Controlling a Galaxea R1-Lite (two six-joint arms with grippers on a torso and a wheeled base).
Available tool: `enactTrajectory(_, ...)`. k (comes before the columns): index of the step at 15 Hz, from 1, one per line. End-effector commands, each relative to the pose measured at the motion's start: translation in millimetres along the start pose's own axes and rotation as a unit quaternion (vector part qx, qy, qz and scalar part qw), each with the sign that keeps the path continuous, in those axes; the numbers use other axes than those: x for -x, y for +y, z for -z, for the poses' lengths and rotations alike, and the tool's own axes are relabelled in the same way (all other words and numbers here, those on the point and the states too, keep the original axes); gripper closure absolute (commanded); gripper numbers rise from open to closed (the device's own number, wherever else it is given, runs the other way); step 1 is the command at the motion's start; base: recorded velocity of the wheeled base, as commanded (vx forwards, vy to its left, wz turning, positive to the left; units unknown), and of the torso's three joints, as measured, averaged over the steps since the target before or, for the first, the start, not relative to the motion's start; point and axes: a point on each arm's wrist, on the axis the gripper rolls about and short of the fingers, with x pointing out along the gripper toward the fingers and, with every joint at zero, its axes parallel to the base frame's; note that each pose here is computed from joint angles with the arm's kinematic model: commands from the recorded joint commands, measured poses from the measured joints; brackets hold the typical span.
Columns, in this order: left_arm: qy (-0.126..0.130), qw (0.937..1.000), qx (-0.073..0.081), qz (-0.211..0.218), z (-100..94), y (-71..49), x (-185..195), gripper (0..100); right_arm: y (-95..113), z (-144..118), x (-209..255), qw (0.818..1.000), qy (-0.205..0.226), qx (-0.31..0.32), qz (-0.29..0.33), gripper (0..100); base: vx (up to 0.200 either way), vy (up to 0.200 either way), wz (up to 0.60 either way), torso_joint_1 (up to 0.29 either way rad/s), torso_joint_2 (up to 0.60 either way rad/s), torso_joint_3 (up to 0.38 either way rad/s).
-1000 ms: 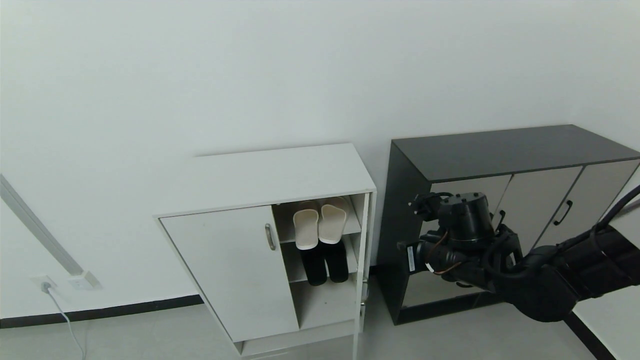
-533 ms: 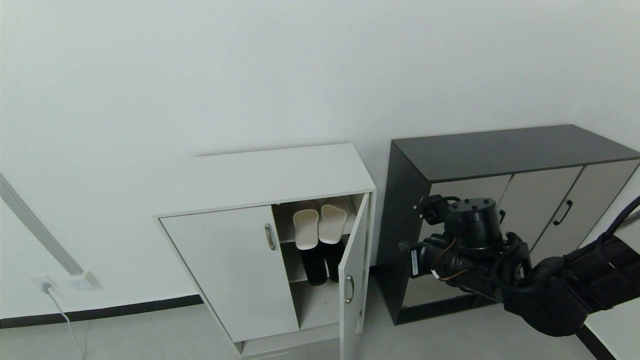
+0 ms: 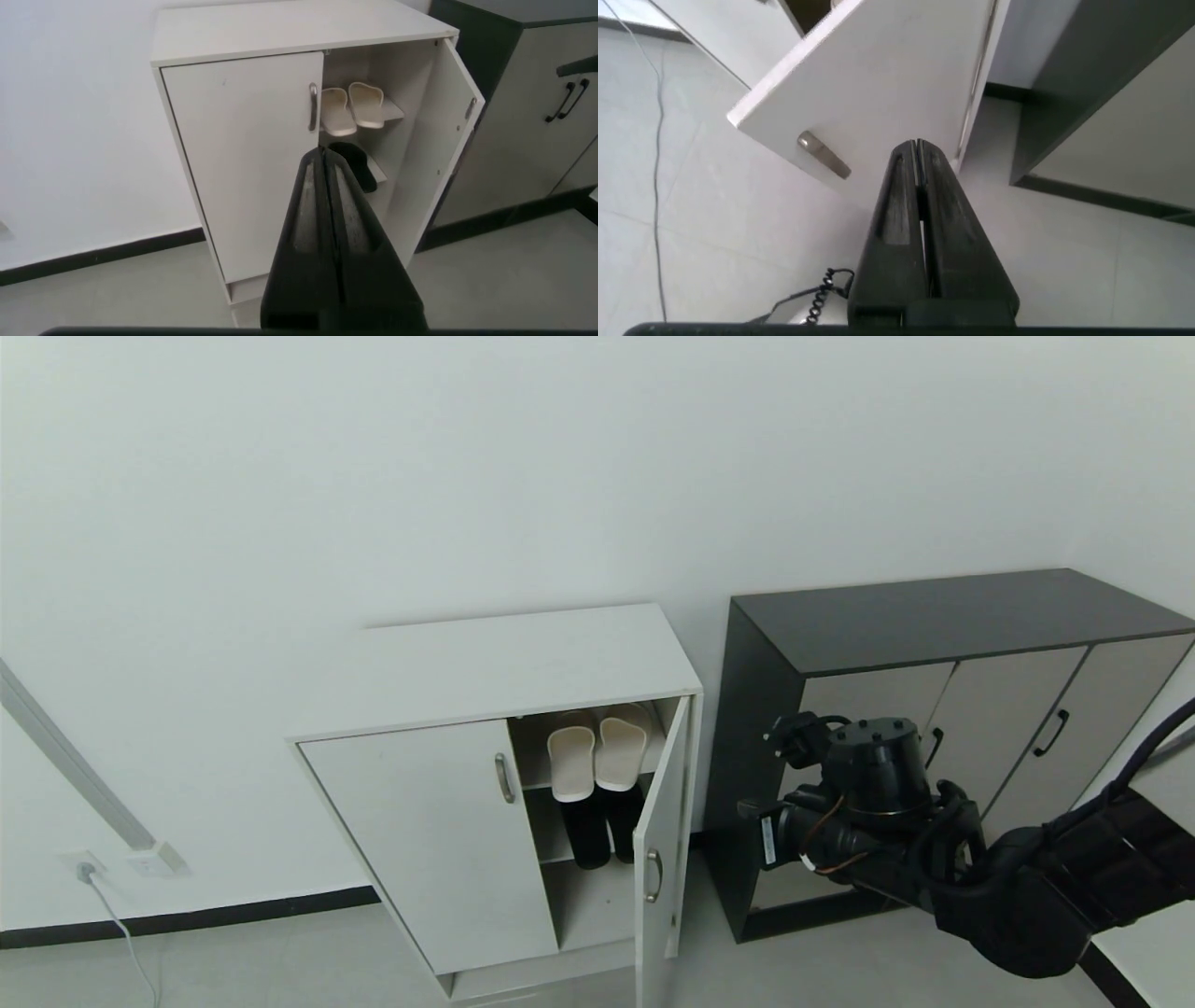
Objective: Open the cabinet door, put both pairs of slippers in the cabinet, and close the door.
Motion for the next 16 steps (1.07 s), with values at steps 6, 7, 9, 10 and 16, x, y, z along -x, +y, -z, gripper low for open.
enactTrajectory(6, 0.001, 1.0000, 0.000, 0.000, 0.0, 0.0, 0, 100, 4, 10, -6, 1.000, -0.010, 0.009, -0.009, 100, 0.000, 0.000, 0.30, 0.000, 0.00, 0.002)
enactTrajectory(7, 0.001, 1.0000, 0.000, 0.000, 0.0, 0.0, 0, 100, 4, 11, -5, 1.000, -0.010, 0.009, -0.009, 100, 0.000, 0.000, 0.60, -0.007, 0.00, 0.002)
enactTrajectory(9, 0.001, 1.0000, 0.000, 0.000, 0.0, 0.0, 0, 100, 4, 13, -5, 0.999, -0.023, 0.020, -0.014, 100, 0.000, 0.000, 0.30, 0.006, 0.00, -0.001)
enactTrajectory(10, 0.001, 1.0000, 0.000, 0.000, 0.0, 0.0, 0, 100, 4, 15, -5, 0.999, -0.029, 0.023, -0.023, 100, 0.000, 0.000, 0.00, 0.000, 0.00, 0.000)
enactTrajectory(16, 0.001, 1.0000, 0.000, 0.000, 0.0, 0.0, 0, 100, 2, 22, -2, 0.999, -0.029, 0.028, -0.025, 100, 0.000, 0.000, 0.00, 0.000, 0.00, 0.000)
